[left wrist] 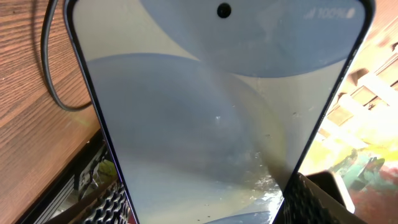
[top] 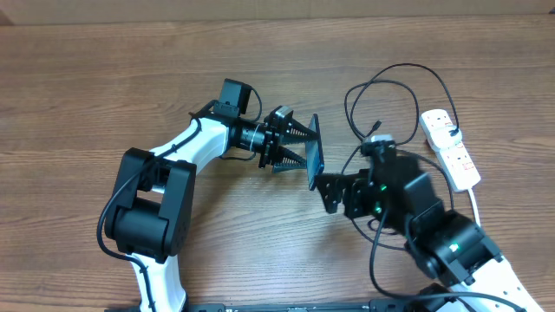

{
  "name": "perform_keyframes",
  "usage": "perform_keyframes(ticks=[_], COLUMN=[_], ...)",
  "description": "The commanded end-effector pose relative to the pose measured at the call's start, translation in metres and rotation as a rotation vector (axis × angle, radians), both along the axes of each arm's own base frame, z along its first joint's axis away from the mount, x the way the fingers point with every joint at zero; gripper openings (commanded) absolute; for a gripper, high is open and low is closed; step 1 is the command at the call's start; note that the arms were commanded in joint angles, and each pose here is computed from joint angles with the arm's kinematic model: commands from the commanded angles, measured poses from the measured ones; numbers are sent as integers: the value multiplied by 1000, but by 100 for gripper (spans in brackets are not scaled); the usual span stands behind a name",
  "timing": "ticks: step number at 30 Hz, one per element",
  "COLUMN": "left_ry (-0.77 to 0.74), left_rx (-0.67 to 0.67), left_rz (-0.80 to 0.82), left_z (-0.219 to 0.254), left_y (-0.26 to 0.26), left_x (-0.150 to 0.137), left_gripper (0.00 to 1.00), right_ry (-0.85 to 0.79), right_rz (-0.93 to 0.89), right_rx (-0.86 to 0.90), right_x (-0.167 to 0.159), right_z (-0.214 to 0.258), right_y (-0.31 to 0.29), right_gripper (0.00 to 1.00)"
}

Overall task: Plug charger to phone and switch on socket
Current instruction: 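Reach the right gripper to the phone and grasp its edge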

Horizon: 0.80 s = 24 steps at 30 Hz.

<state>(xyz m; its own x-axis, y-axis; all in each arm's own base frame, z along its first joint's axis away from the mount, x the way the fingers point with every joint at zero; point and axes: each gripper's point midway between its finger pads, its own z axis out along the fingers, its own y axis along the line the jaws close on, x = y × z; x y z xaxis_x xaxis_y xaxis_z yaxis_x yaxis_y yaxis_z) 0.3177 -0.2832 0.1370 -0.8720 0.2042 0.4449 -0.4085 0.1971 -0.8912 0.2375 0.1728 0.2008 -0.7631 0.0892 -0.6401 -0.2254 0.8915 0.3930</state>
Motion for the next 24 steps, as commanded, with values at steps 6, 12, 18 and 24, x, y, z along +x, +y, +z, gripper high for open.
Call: perform_keyframes(ticks=[6, 12, 18, 24], left_ry=[23, 17, 16, 9], left_rx=[-37, -40, -40, -42], left_rz=[-23, -24, -24, -24], left_z=[4, 5, 5, 5], left_y=[-1, -1, -1, -1], left_x=[-5, -4, -4, -4], left_gripper=[52, 52, 52, 52], right_ry=[-137, -135, -115, -112], right_rz=[-209, -341, -338, -307], right_rx=[-77, -91, -126, -154], right_x=[1, 7, 18, 20], right_z=[14, -4, -23, -34], right_y=[-2, -2, 12, 26], right_gripper=[100, 100, 100, 100])
